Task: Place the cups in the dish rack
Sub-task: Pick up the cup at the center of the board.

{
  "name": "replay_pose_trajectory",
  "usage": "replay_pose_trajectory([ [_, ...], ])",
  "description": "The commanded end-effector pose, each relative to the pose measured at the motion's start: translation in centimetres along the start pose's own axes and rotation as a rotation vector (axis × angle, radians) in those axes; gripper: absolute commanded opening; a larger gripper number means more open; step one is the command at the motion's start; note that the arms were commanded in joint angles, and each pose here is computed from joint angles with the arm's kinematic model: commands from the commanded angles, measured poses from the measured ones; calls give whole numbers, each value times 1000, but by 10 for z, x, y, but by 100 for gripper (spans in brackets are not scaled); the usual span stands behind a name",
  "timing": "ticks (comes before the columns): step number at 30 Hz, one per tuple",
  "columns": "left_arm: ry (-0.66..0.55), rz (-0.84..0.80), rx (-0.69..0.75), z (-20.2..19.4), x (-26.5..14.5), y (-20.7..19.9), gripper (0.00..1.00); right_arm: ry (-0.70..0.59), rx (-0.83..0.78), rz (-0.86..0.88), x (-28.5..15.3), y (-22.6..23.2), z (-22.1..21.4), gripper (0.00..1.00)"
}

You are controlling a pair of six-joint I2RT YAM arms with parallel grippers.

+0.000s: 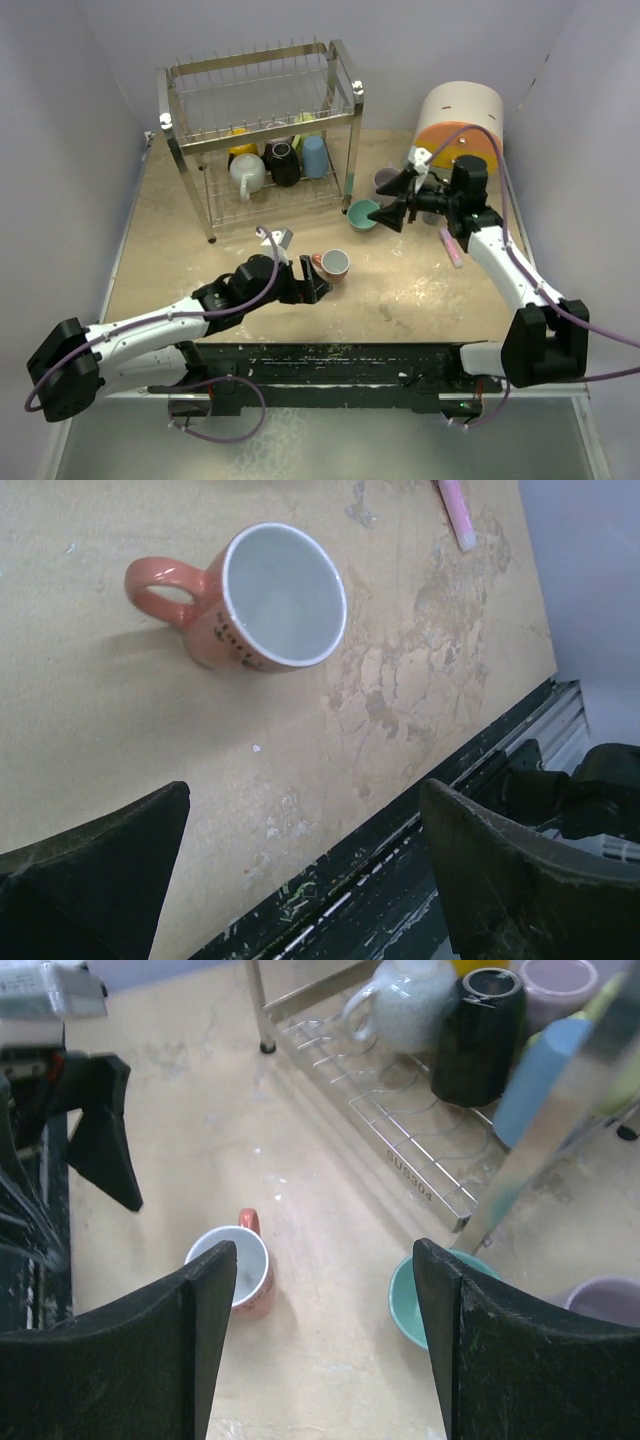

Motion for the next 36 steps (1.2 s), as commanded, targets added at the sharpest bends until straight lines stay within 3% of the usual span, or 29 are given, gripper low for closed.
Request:
replay_pose_trajectory([
  [1,-130,-49,-177,18,-10,-1,100,228,-177,43,19,13,-10,73],
  [8,-190,-78,-356,16,-16,22,96,479,-241,-10,53,21,-37,75],
  [13,-206,-59,-396,16,-19,32,94,591,-233,-54,74,24,-59,74],
  [19,-214,-44,-414,16,-18,35,93,650,-221,-96,92,22,-79,68],
  [31,-213,-26,-459,13,-16,40,91,744,-206,-98,101,23,-112,44],
  [36,-220,-32,-484,14,-16,39,90,760,-203,-91,103,24,-118,40],
])
Point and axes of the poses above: each gripper's point midway between its finger pads, its own x axis out along the fingers, its own y axis along the line the jaws close on, z = x × y, the point moved 4 cm from there along -x, back along the fingers, and after that the axes turned 1 degree about x, right-handed, at the moved point
